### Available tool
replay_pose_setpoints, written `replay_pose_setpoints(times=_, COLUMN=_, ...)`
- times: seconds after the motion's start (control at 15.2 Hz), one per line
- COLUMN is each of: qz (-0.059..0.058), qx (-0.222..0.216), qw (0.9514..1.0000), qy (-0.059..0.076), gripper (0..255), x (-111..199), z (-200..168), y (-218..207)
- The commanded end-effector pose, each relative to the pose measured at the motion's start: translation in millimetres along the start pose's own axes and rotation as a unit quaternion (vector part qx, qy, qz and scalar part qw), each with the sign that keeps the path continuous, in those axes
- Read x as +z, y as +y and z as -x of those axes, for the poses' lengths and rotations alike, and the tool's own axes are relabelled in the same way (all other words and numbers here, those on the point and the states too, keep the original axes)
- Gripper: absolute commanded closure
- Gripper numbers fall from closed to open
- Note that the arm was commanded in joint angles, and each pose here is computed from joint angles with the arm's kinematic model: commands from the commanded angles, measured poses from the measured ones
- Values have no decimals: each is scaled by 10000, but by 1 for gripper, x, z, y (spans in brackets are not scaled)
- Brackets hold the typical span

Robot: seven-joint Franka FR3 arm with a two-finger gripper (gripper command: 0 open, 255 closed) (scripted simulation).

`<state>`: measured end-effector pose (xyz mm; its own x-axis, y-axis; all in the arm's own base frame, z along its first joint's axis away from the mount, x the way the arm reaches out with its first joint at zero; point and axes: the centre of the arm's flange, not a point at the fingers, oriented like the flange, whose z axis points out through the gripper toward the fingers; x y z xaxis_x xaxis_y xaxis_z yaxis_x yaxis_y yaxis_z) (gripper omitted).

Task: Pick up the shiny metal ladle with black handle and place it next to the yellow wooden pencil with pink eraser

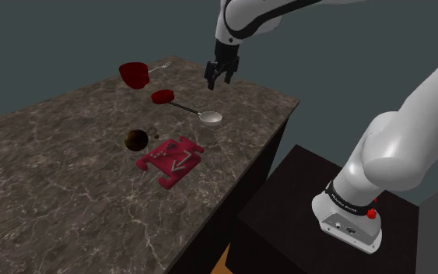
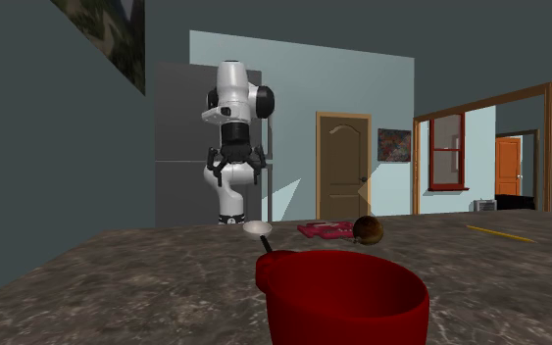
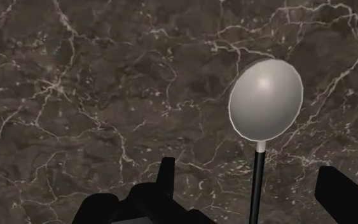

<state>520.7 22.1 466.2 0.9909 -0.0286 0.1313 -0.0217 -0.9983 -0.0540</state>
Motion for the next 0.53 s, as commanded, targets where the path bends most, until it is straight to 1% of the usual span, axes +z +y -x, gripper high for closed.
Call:
replay_pose_setpoints(times=0.0, qz=-51, qx=-86, qw=9999, qy=-25, gripper=0, x=20, z=-14, y=-6)
replay_pose_setpoints(times=0.46, qz=-225, qx=-385, qw=9989, qy=-114, gripper=0, x=88, z=-70, y=-37)
